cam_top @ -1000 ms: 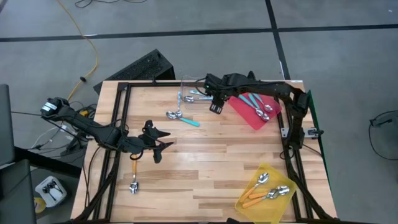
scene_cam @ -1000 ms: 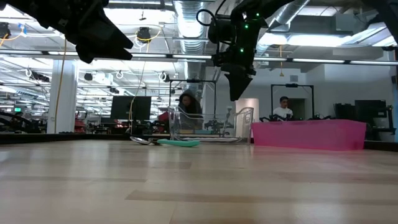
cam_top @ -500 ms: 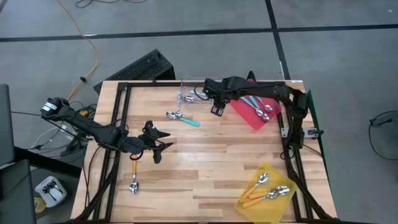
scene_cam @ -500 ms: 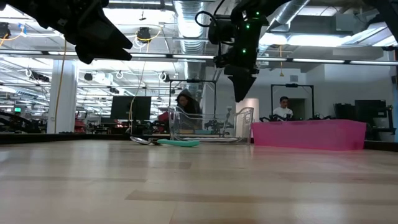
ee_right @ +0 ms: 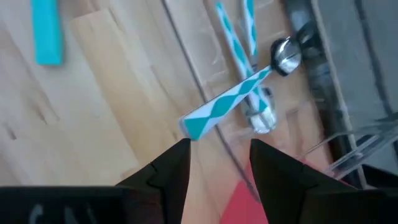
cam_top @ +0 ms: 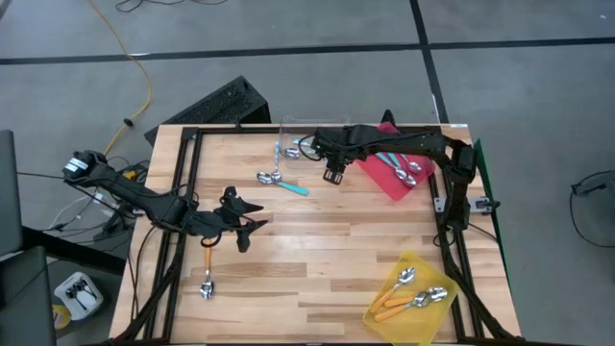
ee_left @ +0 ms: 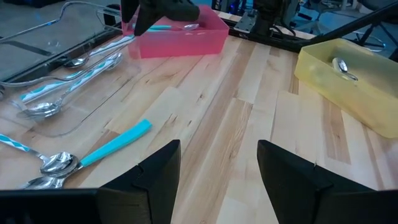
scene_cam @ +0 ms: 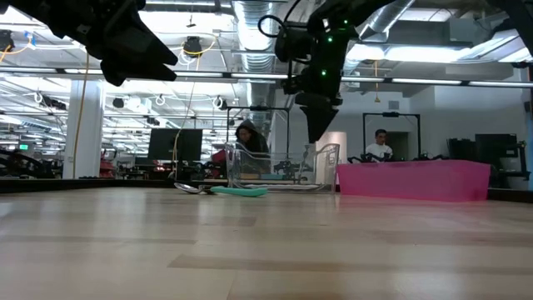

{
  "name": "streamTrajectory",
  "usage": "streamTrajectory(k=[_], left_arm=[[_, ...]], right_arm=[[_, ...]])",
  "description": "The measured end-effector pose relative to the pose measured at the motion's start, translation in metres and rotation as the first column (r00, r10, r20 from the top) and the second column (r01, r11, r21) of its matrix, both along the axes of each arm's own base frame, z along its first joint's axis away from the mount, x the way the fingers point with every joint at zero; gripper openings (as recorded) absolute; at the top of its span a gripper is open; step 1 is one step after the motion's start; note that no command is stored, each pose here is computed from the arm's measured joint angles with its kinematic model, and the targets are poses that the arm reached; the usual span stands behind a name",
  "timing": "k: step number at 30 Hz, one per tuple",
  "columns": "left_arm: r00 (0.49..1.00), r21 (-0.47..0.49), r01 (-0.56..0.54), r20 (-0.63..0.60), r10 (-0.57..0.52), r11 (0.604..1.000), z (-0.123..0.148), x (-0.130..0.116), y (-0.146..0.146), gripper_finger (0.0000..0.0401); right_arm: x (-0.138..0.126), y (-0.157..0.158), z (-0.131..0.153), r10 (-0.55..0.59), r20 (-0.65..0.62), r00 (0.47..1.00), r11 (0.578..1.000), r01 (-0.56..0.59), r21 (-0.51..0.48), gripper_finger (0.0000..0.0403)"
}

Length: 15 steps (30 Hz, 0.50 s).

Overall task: Sort silverware by color (type)
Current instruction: Put the white-blue spoon into the transparent bin

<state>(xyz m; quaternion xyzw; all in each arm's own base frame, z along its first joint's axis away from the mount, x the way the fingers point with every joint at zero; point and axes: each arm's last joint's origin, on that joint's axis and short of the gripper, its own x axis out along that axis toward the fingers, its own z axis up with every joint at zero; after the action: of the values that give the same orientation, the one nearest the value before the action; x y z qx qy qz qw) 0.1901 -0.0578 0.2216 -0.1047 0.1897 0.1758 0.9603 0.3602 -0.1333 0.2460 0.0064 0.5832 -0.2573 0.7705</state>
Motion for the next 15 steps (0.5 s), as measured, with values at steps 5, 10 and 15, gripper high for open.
streamTrajectory(k=[5, 10, 15], left_arm=[[1.000, -0.005, -0.002, 0.003, 0.002, 1.000, 0.000, 0.000, 0.000, 0.0196], [1.000, -0.005, -0.002, 0.002, 0.002, 1.000, 0.000, 0.000, 0.000, 0.0196], [1.000, -0.008, 0.004, -0.001, -0.004, 1.000, 0.000, 0.000, 0.000, 0.0196]], right_arm=[[0.012, 0.001, 0.004, 0.065, 0.106, 0.992, 0.998, -0.063, -0.023, 0.0189], [0.024, 0.005, 0.012, 0.135, 0.214, 0.967, 0.990, -0.122, -0.075, 0.0189], [0.019, 0.010, 0.013, 0.166, 0.135, 0.977, 0.985, -0.159, -0.060, 0.0189]])
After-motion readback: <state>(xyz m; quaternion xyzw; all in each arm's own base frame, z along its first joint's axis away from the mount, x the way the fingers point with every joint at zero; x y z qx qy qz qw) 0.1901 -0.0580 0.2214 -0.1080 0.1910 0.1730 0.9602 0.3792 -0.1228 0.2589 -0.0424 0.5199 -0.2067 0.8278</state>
